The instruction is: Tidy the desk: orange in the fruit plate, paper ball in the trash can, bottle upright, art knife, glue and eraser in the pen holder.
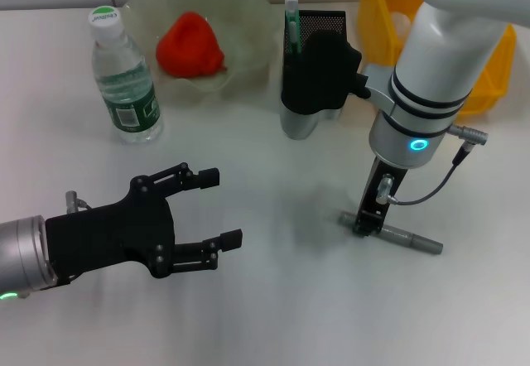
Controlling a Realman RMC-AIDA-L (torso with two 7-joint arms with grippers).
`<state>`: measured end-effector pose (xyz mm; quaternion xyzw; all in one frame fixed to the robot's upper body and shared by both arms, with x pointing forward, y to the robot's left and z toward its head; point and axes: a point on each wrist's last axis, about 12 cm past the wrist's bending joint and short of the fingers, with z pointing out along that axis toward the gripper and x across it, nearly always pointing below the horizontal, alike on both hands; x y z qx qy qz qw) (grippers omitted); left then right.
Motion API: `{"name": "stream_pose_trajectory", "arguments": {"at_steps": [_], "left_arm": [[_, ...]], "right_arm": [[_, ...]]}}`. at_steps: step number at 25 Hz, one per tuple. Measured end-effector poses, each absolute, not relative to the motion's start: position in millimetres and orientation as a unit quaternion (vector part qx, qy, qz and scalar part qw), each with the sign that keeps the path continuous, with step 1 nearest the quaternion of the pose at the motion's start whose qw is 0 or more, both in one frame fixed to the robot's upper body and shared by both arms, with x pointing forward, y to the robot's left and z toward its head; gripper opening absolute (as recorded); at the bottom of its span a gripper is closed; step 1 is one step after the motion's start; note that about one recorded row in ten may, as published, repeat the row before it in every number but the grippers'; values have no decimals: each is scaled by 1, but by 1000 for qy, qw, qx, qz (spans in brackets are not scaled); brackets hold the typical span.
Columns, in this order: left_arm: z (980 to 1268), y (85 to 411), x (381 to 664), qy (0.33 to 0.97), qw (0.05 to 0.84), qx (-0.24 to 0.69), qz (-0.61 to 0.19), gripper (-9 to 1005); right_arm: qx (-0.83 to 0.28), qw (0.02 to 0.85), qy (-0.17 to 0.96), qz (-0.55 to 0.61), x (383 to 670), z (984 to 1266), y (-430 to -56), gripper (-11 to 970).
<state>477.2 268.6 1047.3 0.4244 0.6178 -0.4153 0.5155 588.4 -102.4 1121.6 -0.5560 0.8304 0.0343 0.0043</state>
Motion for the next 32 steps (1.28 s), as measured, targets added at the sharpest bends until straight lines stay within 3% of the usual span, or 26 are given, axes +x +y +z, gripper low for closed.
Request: {"name": "stream_pose_trajectory", "arguments": {"at_steps": [16, 23, 32], "left_arm": [[1048, 268, 478, 617, 516, 424, -415, 860], [1049, 270, 479, 618, 524, 417, -411, 859], [1050, 274, 482, 620, 543, 402, -399, 859]], "right_arm": [[-547, 39, 834, 52, 596, 1134, -101, 142], [-499, 133, 844, 146, 617, 1164, -118, 141], [-477, 247, 797, 276, 626, 1180, -142, 142]]}}
